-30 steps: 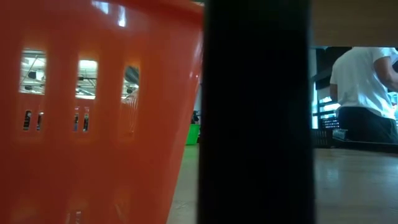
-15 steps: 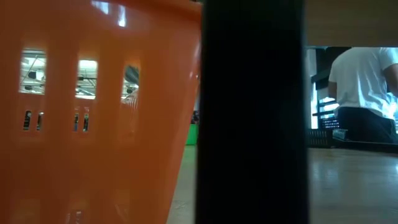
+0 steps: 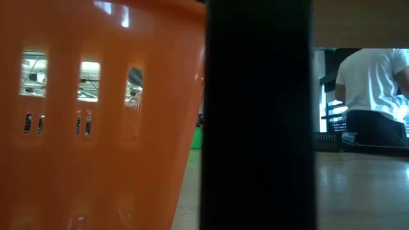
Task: Stack baskets on shelf by color
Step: Stack the green bin on the stacked green bins on the shelf
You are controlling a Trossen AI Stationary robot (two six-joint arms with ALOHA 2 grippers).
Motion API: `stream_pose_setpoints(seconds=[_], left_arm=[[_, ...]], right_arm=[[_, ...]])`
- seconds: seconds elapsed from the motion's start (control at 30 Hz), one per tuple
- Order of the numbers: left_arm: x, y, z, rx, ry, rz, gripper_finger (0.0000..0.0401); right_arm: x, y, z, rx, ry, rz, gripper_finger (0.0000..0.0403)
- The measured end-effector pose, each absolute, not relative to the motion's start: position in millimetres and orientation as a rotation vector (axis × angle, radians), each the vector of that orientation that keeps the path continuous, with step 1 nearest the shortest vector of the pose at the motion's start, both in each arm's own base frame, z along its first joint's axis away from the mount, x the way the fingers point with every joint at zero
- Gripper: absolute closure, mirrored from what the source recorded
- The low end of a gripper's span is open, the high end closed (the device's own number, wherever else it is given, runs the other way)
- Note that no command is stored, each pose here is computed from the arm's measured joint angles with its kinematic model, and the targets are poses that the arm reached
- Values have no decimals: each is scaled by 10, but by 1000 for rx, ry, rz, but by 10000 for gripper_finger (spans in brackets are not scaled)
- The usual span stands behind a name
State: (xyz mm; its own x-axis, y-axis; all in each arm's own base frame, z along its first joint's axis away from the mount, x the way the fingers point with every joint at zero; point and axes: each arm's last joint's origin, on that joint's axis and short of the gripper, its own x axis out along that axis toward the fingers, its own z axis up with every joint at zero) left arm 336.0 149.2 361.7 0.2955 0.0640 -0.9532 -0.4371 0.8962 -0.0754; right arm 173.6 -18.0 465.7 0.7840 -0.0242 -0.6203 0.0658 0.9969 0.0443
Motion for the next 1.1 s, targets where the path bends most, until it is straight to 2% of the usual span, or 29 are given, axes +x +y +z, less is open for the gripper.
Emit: stream_pose_setpoints(seconds=[0.27,0.47,0.8,1.1], left_arm=[[3430,1643,3020,-213,1282,117,305],[3467,1659,2664,-114,1278,44,305],[3442,1747,2283,-15,1298,171,305],[3360,1823,2140,-85,1297,178,305]], right_arm=[[1741,-262,4653,110,652,-368,316],[1825,-331,4618,59,654,-586,316],[2115,-398,4469,-17,731,-705,316],[2148,-401,4449,-8,737,-708,316]])
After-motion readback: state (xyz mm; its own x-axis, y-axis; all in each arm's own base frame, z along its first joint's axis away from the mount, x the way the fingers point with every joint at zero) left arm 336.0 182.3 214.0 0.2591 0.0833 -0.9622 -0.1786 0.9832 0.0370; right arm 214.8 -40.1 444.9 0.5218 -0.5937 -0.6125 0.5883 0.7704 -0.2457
